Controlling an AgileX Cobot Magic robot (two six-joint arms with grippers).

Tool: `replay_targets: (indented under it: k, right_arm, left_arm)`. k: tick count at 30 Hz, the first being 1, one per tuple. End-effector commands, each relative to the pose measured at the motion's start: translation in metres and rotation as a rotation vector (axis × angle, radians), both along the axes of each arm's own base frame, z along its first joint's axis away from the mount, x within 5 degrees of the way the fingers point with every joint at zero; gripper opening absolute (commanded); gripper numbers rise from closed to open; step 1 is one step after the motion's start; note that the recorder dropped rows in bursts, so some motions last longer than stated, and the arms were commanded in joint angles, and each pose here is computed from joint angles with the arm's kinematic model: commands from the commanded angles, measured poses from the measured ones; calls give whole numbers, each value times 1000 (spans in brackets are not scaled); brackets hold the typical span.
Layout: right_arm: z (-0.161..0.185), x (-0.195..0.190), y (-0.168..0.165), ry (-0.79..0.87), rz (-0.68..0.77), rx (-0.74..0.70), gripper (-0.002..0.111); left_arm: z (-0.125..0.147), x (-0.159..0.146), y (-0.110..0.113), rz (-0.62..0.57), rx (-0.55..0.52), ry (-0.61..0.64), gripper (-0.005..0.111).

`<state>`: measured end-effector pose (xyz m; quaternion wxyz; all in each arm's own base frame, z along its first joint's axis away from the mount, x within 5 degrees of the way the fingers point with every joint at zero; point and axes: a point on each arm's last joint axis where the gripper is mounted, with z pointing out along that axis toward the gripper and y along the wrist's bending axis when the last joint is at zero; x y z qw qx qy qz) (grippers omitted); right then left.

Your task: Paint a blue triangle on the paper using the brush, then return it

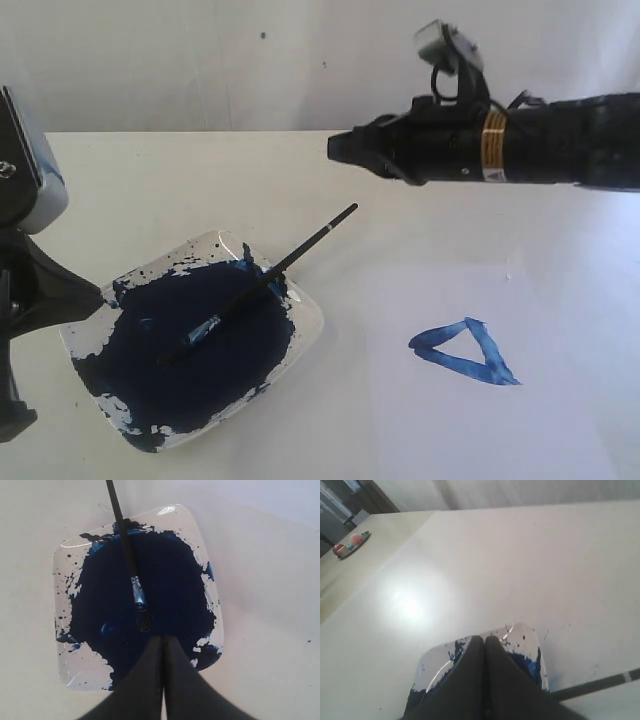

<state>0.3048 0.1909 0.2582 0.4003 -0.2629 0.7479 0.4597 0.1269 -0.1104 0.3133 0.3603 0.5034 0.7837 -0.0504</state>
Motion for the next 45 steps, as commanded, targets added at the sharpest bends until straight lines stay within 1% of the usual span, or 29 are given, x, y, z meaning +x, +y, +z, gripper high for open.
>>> replay_targets:
  k: [1,2,3,4,5,6,7,8,9,11,13,14,15,17,22,24,28,32,37,40,45]
  right_arm:
    - [66,-37,-20,-309,31,-107,0]
    - [78,-49,-27,-388,52,-175,0]
    - [95,-66,-36,-437,47,-200,0]
    - [106,-77,-43,-485,27,-196,0]
    - [115,-92,-55,-530,-25,-196,0]
    - [115,-98,-62,-540,-71,-207,0]
    - [112,-108,-74,-553,-151,-228,0]
    - [106,-112,-79,-545,-184,-241,0]
    - [91,-115,-85,-516,-234,-275,0]
    - [58,-116,-91,-432,-277,-338,0]
    - [30,-116,-92,-340,-270,-382,0]
    - [21,-116,-93,-311,-276,-393,0]
    - [15,-116,-95,-278,-307,-385,0]
    - [13,-117,-96,-263,-330,-379,0]
    - [28,-123,-109,-338,-435,-383,0]
    - [36,-130,-119,-370,-487,-362,0]
    - [42,-147,-143,-404,-622,-333,0]
    - [32,-164,-158,-392,-722,-317,0]
    - [20,-186,-162,-418,-762,-298,0]
    - [20,-206,-165,-499,-793,-269,0]
    - [21,-245,-168,-687,-843,-184,0]
  left_arm:
    - [-1,-2,1,6,-5,7,0]
    - [-1,-2,1,6,-5,7,0]
    - [-1,-2,1,6,-5,7,0]
    - [-1,-2,1,6,-5,7,0]
    - [-1,-2,1,6,-5,7,0]
    - [-1,-2,1,6,-5,7,0]
    - [-1,-2,1,6,-5,7,0]
    - [-1,-2,1,6,-5,7,0]
    - [-1,-2,1,6,-5,7,0]
    - [-1,-2,1,6,-5,7,0]
    - [-1,-2,1,6,-5,7,0]
    - [-1,-2,1,6,-5,7,0]
    - [-1,-2,1,6,-5,7,0]
    - [-1,-2,1,6,-5,7,0]
    - [-1,-2,1,6,-5,7,0]
    - [-1,-2,1,6,-5,7,0]
    - [0,-2,1,6,-7,6,0]
    - [0,-2,1,6,-7,6,0]
    - [0,-2,1,6,-7,6,0]
    - [0,-2,1,6,-7,6,0]
    - [0,-2,1,6,-7,6,0]
